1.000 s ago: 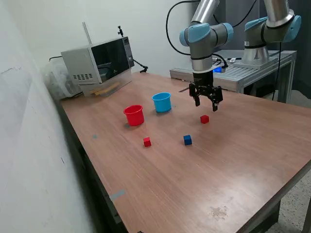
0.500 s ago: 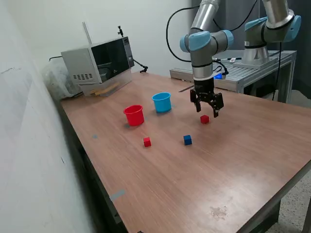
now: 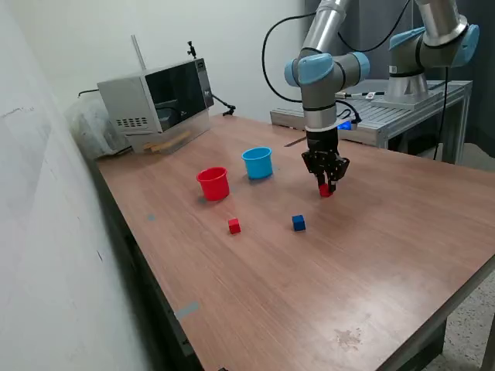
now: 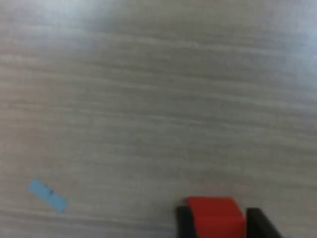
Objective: Place red objects in the red bin, and blue objects in the blue bin.
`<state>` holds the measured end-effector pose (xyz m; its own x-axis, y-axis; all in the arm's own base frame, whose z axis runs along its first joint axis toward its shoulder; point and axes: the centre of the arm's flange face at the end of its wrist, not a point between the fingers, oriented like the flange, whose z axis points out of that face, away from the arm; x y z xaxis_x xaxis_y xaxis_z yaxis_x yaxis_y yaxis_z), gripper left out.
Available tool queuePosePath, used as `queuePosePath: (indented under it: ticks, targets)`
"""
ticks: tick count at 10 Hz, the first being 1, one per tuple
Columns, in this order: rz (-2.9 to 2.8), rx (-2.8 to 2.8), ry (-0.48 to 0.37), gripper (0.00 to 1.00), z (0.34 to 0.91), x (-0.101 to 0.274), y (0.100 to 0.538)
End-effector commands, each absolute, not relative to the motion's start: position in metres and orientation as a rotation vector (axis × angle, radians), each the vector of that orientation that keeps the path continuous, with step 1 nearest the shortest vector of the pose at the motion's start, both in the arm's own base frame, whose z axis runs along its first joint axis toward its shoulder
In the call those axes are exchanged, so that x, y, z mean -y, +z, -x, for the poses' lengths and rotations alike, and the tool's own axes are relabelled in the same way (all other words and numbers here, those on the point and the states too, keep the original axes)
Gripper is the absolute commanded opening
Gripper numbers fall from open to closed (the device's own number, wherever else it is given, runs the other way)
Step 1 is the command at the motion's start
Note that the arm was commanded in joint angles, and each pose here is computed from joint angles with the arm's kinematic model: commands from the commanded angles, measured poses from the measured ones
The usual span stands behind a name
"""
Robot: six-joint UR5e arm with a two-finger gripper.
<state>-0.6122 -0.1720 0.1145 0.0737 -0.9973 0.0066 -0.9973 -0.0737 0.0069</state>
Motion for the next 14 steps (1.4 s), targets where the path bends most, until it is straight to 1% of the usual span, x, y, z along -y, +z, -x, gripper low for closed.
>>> queuePosePath:
  ticks: [1, 3, 4, 5, 7, 8, 9, 10, 12, 14]
  targets:
    - [-2.282, 2.133, -0.013, 0.0, 0.619, 0.168, 0.118]
    - [-2.275, 2.14, -0.033, 0.0, 0.624, 0.163, 0.128]
    - [-2.237, 2.101, -0.112, 0.0, 0.628, 0.163, 0.175]
    - [-2.212, 2.072, -0.167, 0.0, 0.633, 0.161, 0.211]
    - [-2.087, 2.142, -0.242, 0.0, 0.671, 0.096, 0.275]
    - [-2.026, 2.175, -0.276, 0.0, 0.688, 0.065, 0.295]
    - [-1.976, 2.197, -0.311, 0.0, 0.699, 0.038, 0.307]
    - [-1.937, 2.225, -0.327, 0.0, 0.708, 0.014, 0.309]
    - [-1.894, 2.273, -0.329, 0.0, 0.73, -0.024, 0.292]
    - [-1.878, 2.282, -0.334, 0.0, 0.748, -0.037, 0.282]
